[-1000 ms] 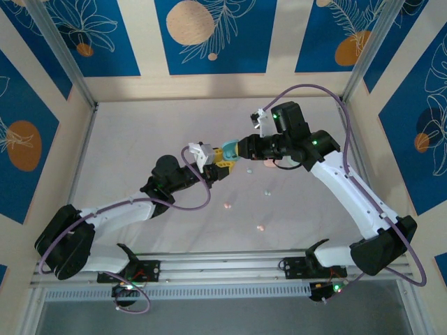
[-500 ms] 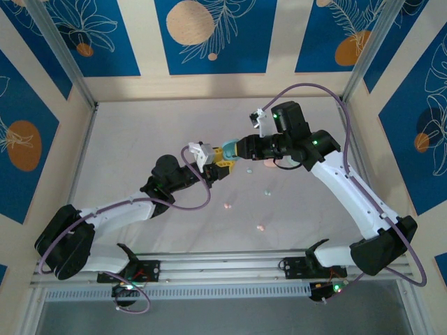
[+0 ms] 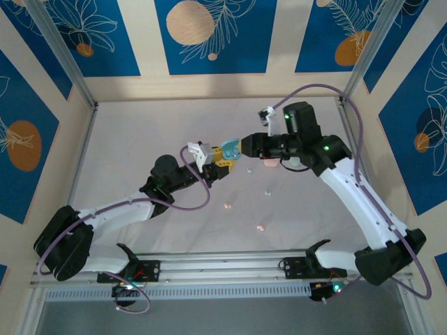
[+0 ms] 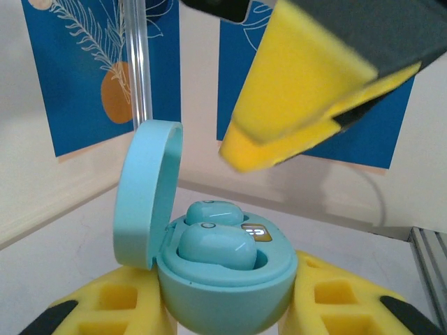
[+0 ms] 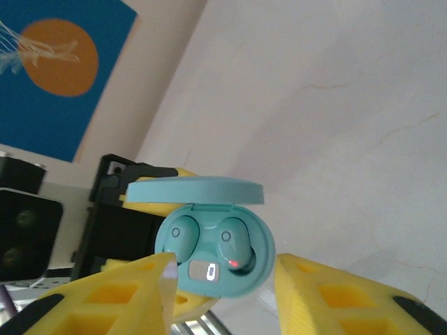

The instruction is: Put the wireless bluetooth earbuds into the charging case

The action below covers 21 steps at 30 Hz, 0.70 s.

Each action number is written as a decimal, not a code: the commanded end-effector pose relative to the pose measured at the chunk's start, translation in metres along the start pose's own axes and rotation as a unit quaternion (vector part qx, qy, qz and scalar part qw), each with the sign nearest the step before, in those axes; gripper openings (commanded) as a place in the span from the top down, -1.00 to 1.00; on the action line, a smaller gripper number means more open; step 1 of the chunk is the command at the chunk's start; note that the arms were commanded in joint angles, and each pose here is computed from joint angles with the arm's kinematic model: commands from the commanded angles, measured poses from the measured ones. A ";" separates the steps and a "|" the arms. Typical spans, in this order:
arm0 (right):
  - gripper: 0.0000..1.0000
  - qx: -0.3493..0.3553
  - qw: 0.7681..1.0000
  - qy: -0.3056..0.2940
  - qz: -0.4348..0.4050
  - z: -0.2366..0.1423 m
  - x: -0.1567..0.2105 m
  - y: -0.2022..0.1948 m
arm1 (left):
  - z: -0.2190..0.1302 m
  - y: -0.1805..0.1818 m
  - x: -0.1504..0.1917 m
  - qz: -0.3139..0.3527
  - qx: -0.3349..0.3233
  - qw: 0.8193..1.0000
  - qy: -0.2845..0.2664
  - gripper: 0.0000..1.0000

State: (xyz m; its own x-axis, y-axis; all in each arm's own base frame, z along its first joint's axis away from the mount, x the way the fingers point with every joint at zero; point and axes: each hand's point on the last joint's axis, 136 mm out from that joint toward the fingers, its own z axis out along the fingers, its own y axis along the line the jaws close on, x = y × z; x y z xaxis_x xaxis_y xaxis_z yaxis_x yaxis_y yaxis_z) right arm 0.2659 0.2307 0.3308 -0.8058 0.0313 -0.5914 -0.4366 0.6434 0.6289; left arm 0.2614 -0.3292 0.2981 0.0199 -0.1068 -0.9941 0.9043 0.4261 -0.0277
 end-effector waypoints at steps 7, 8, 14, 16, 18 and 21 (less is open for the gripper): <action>0.01 -0.053 0.996 -0.041 0.056 -0.020 -0.024 0.014 | -0.009 -0.018 -0.032 0.039 0.030 0.998 -0.035 0.40; -0.01 -0.058 0.996 -0.039 0.061 -0.018 -0.026 0.015 | -0.009 -0.020 -0.033 0.040 0.033 0.998 -0.035 0.40; -0.10 -0.094 0.992 -0.010 0.086 -0.003 -0.035 0.026 | -0.014 -0.024 -0.034 0.038 0.042 0.998 -0.030 0.40; -0.11 -0.095 0.991 0.001 0.093 0.004 -0.036 0.025 | -0.015 -0.025 -0.034 0.038 0.041 0.998 -0.029 0.40; -0.13 -0.098 0.990 0.011 0.096 0.008 -0.035 0.026 | -0.017 -0.025 -0.035 0.040 0.041 0.998 -0.029 0.40; -0.15 -0.101 0.990 0.027 0.097 0.016 -0.032 0.027 | -0.017 -0.026 -0.035 0.040 0.041 0.998 -0.028 0.40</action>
State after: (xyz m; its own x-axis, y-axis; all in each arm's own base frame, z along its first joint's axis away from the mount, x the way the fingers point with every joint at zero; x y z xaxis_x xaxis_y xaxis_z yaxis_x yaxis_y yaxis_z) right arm 0.2947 0.2504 0.3452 -0.8909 0.1285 -0.4356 -0.3184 0.5073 0.8008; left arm 0.2417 -0.3201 0.3215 0.0733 -0.1159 -0.9906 0.9200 0.3912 0.0223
